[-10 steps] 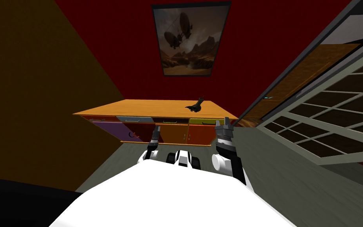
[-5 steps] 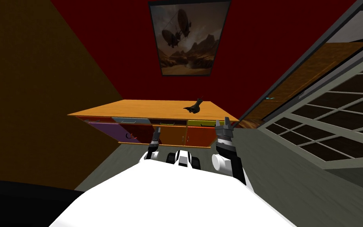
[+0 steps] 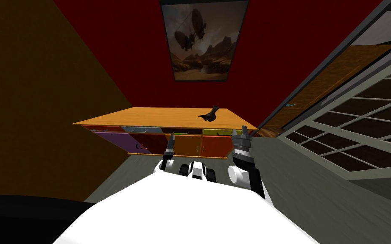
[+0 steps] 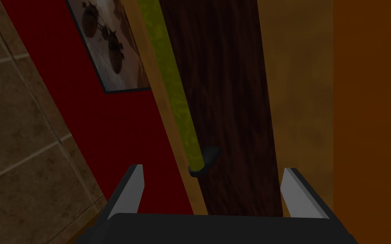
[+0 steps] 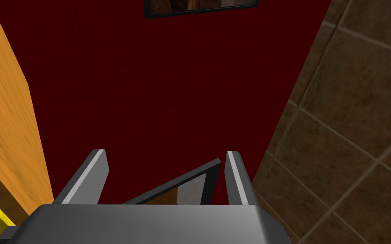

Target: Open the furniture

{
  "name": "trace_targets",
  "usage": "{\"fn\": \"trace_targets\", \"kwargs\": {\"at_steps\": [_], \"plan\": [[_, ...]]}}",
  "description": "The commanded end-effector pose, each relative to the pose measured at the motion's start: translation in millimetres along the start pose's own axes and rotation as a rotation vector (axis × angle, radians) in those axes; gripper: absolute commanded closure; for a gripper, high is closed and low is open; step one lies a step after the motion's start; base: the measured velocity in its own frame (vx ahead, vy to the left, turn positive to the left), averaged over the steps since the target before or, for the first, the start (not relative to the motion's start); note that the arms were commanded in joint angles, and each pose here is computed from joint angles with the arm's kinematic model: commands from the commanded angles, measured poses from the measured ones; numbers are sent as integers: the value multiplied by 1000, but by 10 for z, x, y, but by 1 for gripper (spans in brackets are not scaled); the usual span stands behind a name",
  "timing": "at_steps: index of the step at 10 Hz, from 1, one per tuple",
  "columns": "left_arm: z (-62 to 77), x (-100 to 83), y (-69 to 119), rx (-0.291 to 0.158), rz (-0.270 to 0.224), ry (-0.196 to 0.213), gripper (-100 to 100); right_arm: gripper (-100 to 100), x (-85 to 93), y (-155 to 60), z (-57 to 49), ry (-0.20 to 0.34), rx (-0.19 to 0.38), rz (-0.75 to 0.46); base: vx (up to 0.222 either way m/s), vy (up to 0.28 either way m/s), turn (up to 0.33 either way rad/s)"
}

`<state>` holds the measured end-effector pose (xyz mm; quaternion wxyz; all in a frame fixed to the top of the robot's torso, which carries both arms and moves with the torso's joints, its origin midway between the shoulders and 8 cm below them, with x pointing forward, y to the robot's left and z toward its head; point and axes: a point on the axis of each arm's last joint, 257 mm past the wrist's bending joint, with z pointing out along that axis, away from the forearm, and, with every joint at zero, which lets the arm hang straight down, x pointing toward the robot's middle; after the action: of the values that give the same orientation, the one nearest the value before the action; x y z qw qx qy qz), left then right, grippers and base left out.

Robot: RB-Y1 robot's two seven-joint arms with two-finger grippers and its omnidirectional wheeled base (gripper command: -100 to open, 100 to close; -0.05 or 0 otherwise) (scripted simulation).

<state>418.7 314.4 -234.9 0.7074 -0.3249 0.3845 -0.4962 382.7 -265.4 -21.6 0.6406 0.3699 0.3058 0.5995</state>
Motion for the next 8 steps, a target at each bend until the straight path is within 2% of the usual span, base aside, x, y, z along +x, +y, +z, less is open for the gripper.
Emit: {"fn": "trace_targets", "kwargs": {"at_steps": [1,2,3,4,8], "plan": [[202,166,-10,-1,5,-3,-100,0,0,0,0,0,0,0,-57,65,-22],[313,255,-26,-2,6,-4,-100,0,0,0,0,0,0,0,-52,71,-20],[226,194,-25,1,4,-4,-100,0,0,0,0,0,0,0,-24,34,-9],[91,78,1,-1,3,-2,100,0,0,0,0,0,0,0,38,-57,29],[-241,-178,8,1,-3,7,100,0,0,0,-1,0,0,0,69,-88,30]]}}
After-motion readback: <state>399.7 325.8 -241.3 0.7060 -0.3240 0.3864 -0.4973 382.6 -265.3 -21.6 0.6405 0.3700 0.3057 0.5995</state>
